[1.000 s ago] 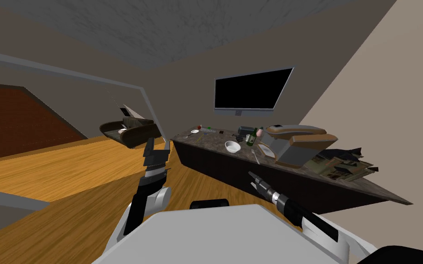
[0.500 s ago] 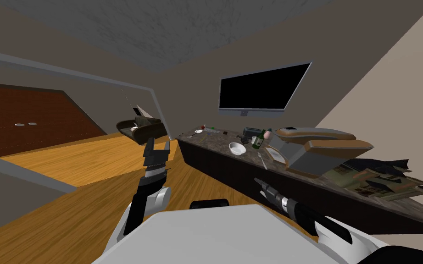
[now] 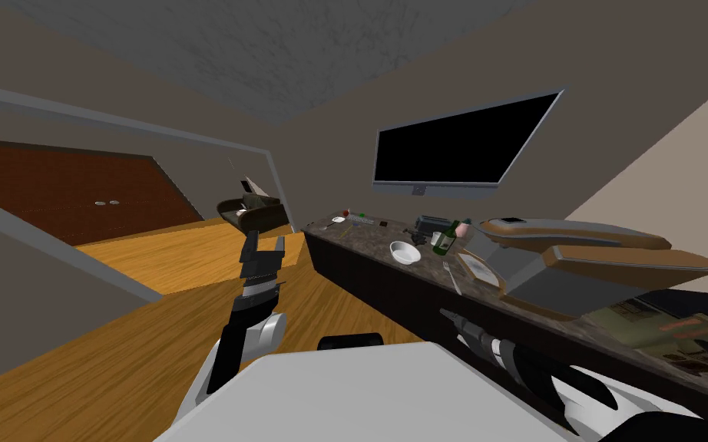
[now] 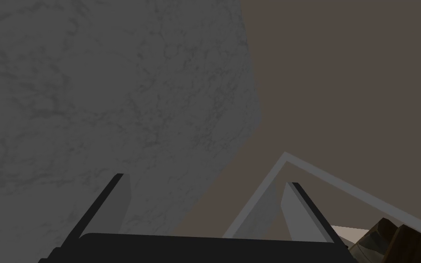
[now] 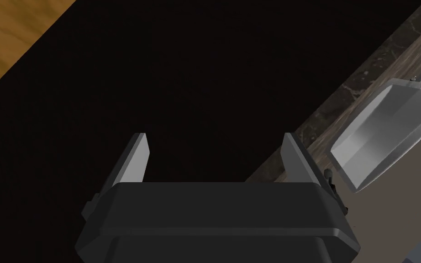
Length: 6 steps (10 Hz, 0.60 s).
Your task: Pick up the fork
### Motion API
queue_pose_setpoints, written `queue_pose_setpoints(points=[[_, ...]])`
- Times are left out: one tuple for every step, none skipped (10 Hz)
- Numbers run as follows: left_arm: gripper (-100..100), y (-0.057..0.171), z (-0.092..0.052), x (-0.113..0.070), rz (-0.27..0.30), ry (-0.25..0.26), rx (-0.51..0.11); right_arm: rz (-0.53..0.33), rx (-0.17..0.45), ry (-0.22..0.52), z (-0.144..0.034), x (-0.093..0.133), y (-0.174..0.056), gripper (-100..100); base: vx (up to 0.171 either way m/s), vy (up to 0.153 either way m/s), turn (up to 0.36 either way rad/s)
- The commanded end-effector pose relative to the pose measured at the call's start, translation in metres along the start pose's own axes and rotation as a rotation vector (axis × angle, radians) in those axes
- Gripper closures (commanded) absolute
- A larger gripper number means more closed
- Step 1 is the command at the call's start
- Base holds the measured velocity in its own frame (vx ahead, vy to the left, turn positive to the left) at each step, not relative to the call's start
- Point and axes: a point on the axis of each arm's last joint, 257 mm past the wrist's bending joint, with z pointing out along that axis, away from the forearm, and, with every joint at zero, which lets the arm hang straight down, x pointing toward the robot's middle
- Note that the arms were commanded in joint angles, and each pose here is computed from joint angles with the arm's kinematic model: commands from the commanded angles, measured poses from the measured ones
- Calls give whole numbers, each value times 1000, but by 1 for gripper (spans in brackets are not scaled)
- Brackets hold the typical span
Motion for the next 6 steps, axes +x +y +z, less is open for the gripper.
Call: queue_pose_setpoints(points=[[0, 0, 0, 0, 0, 0, 0, -21, 47, -4, -7, -10, -11, -100, 21, -8, 92], [0, 0, 0, 0, 0, 0, 0, -26, 114, -13, -16, -19, -33, -100, 26, -9, 187], [0, 0, 0, 0, 0, 0, 0, -44, 121, -14, -18, -25, -32, -100, 24, -14, 88], [0, 0, 0, 0, 0, 0, 0, -48, 123, -14, -18, -26, -31, -100, 9, -8, -21], [0, 0, 0, 0, 0, 0, 0, -64, 190, -25, -29, -39, -50, -100, 14, -4, 146], [0, 0, 0, 0, 0, 0, 0, -75, 195, -26, -30, -42, -49, -100, 14, -12, 114]])
